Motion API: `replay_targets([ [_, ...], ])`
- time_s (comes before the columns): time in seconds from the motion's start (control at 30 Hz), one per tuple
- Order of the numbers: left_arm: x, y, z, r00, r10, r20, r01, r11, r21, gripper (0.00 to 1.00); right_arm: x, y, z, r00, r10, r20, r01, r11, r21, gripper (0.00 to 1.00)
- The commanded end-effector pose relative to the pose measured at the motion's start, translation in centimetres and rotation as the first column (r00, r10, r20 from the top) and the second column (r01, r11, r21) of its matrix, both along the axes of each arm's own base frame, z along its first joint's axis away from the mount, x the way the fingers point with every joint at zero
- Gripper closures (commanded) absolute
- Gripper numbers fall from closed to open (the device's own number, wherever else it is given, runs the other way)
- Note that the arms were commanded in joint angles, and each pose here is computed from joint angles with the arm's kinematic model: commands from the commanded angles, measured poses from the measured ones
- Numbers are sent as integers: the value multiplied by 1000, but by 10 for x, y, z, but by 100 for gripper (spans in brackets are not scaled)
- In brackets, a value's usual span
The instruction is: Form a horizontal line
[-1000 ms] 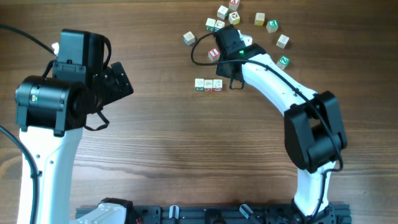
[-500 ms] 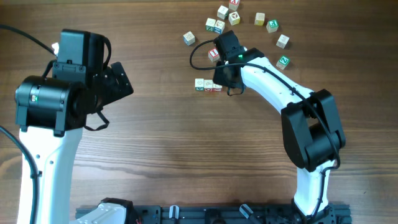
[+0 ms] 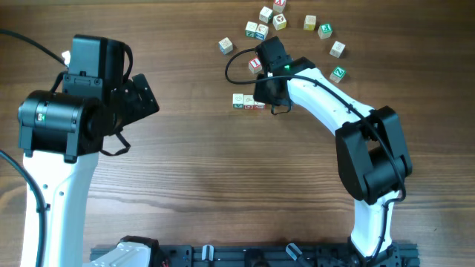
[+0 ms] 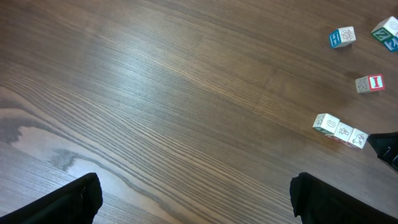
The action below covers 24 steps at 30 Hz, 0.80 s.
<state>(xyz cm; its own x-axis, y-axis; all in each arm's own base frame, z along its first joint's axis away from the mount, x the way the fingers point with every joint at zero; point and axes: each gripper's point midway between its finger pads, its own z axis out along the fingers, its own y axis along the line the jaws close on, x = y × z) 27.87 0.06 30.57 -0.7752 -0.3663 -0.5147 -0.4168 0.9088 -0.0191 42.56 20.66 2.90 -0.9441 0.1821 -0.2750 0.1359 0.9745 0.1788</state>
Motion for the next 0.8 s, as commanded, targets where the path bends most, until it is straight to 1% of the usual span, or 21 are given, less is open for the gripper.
replay_targets([
  [0.0,1,4,2,1000,20,9,-20,1000,5,0,-6,2,-13,999,26,-31,-26,1000,-3,95],
  [0.1,1,4,2,1000,20,9,-20,1000,5,0,-6,2,-13,999,24,-30,-25,1000,-7,95],
  [0.27,1,4,2,1000,20,9,-20,1000,5,0,2,-9,-12,1000,1,8,0,998,-64,96],
  [0.4,1,4,2,1000,20,9,-20,1000,5,0,7,-16,-11,1000,-17,24,19,997,-77,96],
  [0.43,1,4,2,1000,20,9,-20,1000,5,0,5,-21,-13,999,-27,19,29,995,-98,95],
  [0.57,1,4,2,1000,20,9,-20,1000,5,0,-10,-25,-30,999,-32,-26,29,994,-104,95],
  [0.67,1,4,2,1000,20,9,-20,1000,5,0,-17,-20,-46,999,-30,-35,28,998,-57,95],
  [0.77,1,4,2,1000,20,9,-20,1000,5,0,-17,-20,-53,999,-30,-19,29,999,-45,95],
])
